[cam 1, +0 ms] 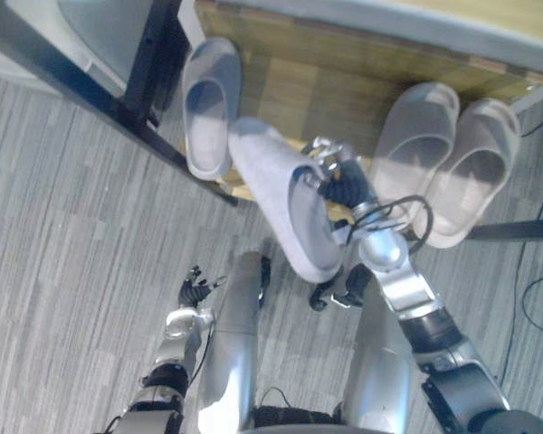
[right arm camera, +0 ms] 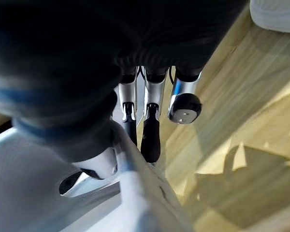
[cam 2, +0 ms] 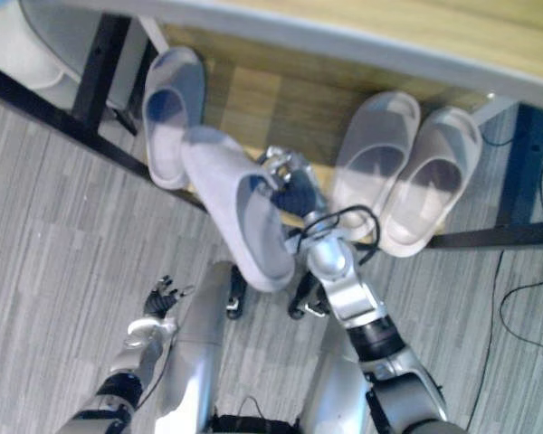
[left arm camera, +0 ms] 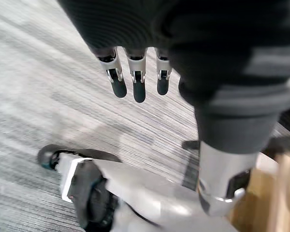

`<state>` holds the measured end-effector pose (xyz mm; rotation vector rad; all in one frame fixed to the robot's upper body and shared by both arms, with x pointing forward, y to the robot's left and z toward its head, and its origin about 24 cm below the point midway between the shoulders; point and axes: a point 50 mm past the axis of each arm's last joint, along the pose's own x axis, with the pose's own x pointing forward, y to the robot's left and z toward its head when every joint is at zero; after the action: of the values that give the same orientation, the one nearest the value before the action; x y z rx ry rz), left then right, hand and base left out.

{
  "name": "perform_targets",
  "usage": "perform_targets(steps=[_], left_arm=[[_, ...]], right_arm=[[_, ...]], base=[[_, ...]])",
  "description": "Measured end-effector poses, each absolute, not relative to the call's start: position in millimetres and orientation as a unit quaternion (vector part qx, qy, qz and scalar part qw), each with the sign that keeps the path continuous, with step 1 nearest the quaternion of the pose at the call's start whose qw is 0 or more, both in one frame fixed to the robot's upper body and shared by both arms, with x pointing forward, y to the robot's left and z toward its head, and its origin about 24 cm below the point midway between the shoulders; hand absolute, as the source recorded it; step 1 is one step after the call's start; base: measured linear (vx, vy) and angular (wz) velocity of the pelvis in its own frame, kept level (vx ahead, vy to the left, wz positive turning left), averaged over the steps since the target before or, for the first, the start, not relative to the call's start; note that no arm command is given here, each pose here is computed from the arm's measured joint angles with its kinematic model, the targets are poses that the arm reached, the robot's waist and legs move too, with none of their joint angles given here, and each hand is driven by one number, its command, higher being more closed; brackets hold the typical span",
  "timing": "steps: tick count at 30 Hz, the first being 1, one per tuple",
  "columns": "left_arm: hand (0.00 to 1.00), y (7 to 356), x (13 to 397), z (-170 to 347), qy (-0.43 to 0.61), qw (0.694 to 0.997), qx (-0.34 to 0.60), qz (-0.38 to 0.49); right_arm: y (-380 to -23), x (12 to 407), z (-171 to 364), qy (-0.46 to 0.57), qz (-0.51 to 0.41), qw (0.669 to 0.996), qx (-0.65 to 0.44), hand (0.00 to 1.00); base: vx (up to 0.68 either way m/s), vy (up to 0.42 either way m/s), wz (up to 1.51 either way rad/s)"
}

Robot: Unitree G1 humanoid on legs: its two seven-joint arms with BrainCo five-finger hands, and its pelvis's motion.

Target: Organize the slippers on the shoe rack

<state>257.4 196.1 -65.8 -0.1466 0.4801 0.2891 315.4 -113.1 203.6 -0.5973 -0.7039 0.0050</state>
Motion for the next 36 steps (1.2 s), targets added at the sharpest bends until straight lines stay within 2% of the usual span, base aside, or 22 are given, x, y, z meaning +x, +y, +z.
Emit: perform_targets(steps=[11,24,25,36], left_arm=[[0.0,196,260,-53,0.196,0.956,-0.121,0.18],[0.0,188,265,-46,0.184,0.959,-0.13,0.173],[0.0,188,265,-46,0.184,0.959,-0.13,0.172],[0.0,186,266,-44,0.181,0.961,-0.128,0.167]], right_arm=[[-135,323,249,-0.357,-0.18,0.884,-0.24,1.0],[-143,333,278,-0.353,-0.24,0.882,-0.2,1.0],[-144,336,277,-0.347,-0.242,0.884,-0.201,0.0],[-143,344,274,-0.326,-0.241,0.896,-0.183,0.0]], base=[[-0.02,-0.009,0.01],[0.0,-0.004,0.01],[-0.02,0.016,0.03],[0.0,0.003,0.01]])
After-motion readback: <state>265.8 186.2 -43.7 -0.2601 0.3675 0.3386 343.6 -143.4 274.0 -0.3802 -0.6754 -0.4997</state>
